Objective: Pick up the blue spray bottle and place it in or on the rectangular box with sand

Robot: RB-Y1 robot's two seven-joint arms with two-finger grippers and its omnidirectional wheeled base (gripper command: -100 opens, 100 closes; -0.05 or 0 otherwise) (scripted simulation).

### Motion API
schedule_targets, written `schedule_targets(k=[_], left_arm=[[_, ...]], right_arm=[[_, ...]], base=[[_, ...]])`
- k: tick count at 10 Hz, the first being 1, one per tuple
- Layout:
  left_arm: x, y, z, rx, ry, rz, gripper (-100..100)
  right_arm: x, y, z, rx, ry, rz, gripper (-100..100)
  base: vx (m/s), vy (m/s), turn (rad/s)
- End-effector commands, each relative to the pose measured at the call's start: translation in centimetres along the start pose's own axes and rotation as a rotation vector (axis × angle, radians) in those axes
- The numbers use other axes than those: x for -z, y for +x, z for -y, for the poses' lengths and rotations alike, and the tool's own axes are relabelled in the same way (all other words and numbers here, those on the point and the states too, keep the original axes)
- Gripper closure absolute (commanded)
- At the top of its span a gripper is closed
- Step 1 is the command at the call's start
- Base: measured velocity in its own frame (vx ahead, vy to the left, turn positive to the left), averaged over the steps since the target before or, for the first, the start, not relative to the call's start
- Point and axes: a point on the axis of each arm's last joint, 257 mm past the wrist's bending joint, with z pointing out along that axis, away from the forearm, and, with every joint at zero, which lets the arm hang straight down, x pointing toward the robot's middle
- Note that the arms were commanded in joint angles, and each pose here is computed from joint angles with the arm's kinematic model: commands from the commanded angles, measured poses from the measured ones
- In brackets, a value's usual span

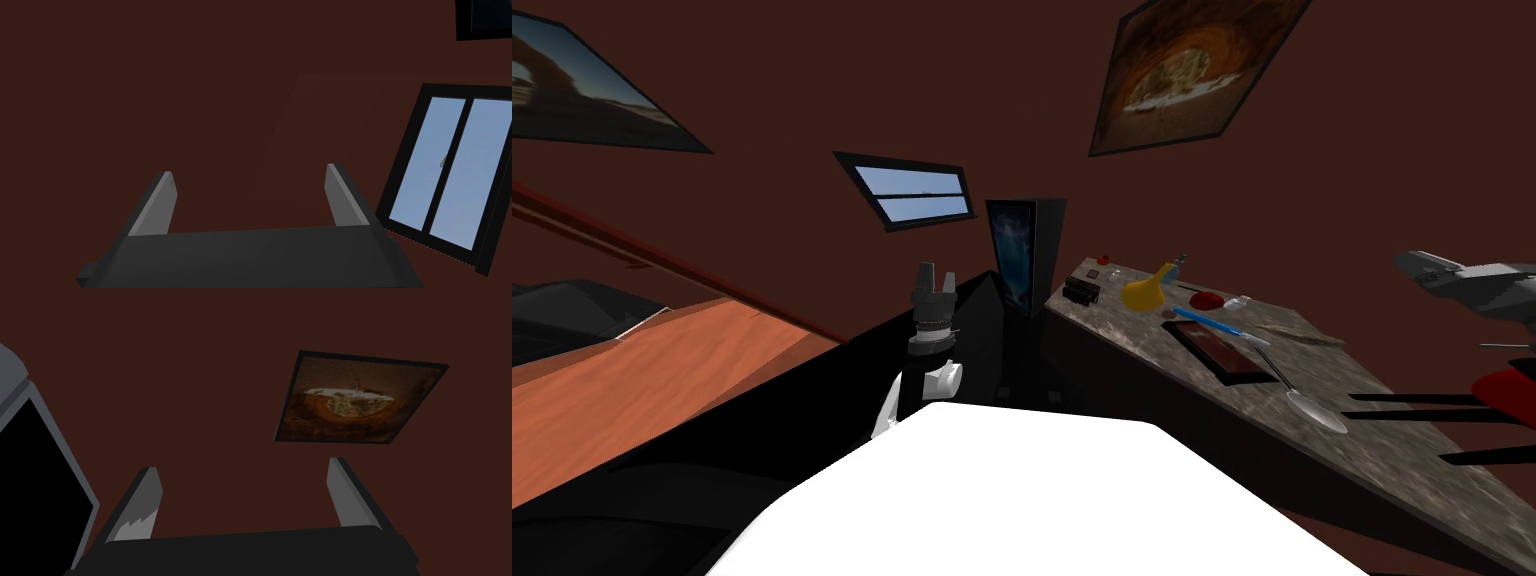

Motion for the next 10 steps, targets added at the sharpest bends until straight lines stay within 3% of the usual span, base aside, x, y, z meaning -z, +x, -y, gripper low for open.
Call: schedule_targets(k=[1,3,4,5,7,10], left_arm=[[0.0,0.0,0.0,0.000,0.000,0.000,0],[0.0,0.0,0.0,0.000,0.000,0.000,0],[0.0,0.0,0.0,0.000,0.000,0.000,0],[0.0,0.0,0.0,0.000,0.000,0.000,0],[0.0,0.0,0.0,0.000,0.000,0.000,0],[0.0,0.0,0.0,0.000,0.000,0.000,0]], right_arm=[[-0.6,-0.4,1.6,0.022,0.041,0.019,-100],[-1.2,-0.5,3.8,0.014,0.096,0.035,-100],[-1.6,-1.4,3.7,-0.008,0.099,0.060,-100],[-3.3,-0.5,1.3,0.013,0.030,0.025,-100],[-4.0,-0.3,1.7,0.031,0.035,0.027,-100],[-4.7,-0.3,4.0,0.065,0.093,0.034,-100]], base=[[0.011,-0.016,0.002],[0.011,-0.011,0.002],[0.000,0.000,0.000],[-0.097,0.073,0.087],[-0.097,0.074,0.023],[-0.004,0.003,-0.004]])
